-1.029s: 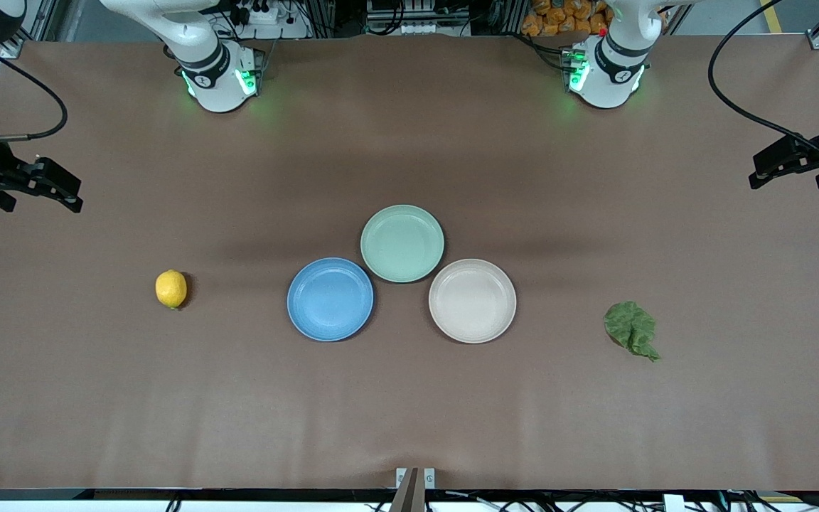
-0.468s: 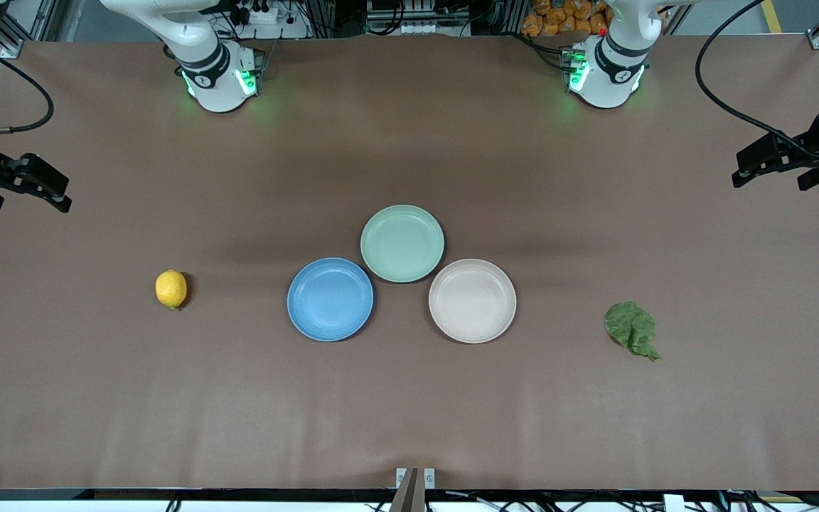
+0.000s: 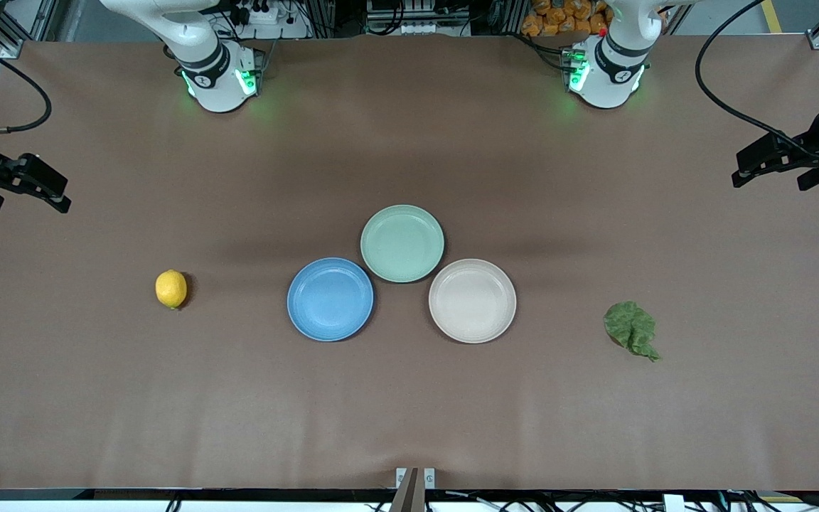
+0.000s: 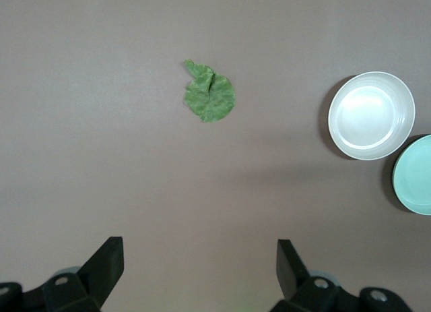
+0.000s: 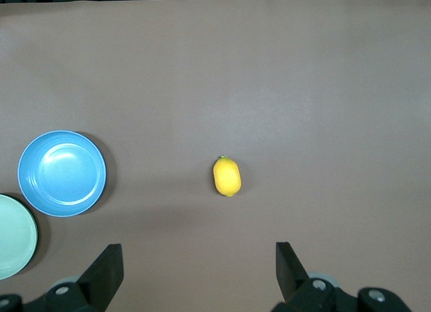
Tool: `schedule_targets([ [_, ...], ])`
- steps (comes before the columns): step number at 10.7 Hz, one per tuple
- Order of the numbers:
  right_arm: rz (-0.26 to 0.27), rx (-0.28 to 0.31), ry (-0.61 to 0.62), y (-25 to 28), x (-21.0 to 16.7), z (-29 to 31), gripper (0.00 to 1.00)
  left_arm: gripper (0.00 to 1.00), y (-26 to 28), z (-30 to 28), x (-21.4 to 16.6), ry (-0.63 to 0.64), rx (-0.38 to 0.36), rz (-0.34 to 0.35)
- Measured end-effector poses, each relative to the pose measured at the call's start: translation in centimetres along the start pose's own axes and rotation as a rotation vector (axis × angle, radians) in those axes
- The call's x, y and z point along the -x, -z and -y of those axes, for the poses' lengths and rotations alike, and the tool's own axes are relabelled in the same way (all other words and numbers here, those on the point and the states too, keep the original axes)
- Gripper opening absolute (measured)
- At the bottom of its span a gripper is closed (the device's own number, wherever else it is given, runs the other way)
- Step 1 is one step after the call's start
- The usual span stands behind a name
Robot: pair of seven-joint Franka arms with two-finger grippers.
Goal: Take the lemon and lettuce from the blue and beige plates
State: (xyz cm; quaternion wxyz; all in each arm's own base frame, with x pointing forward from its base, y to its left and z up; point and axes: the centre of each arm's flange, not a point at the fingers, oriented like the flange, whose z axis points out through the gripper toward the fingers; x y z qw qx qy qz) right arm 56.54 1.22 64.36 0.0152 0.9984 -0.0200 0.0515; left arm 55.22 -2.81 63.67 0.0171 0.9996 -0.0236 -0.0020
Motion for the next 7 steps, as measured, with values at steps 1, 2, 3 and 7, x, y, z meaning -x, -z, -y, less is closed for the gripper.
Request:
schedule_targets([
  [1,0.001,-0.002,0.000,-0.04,-0.02,0.03,1.00,1.00,0.00,0.00,0.00,0.000,0.000,0.000],
  [2,0.001,-0.004,0.000,-0.06,-0.03,0.05,1.00,1.00,0.00,0.00,0.00,0.000,0.000,0.000],
  [3,0.003,-0.005,0.000,-0.06,-0.02,0.07,1.00,1.00,0.00,0.00,0.00,0.000,0.000,0.000],
  [7,0.047,-0.024,-0.002,-0.57,0.36,0.26,1.00,1.00,0.00,0.00,0.00,0.000,0.000,0.000],
])
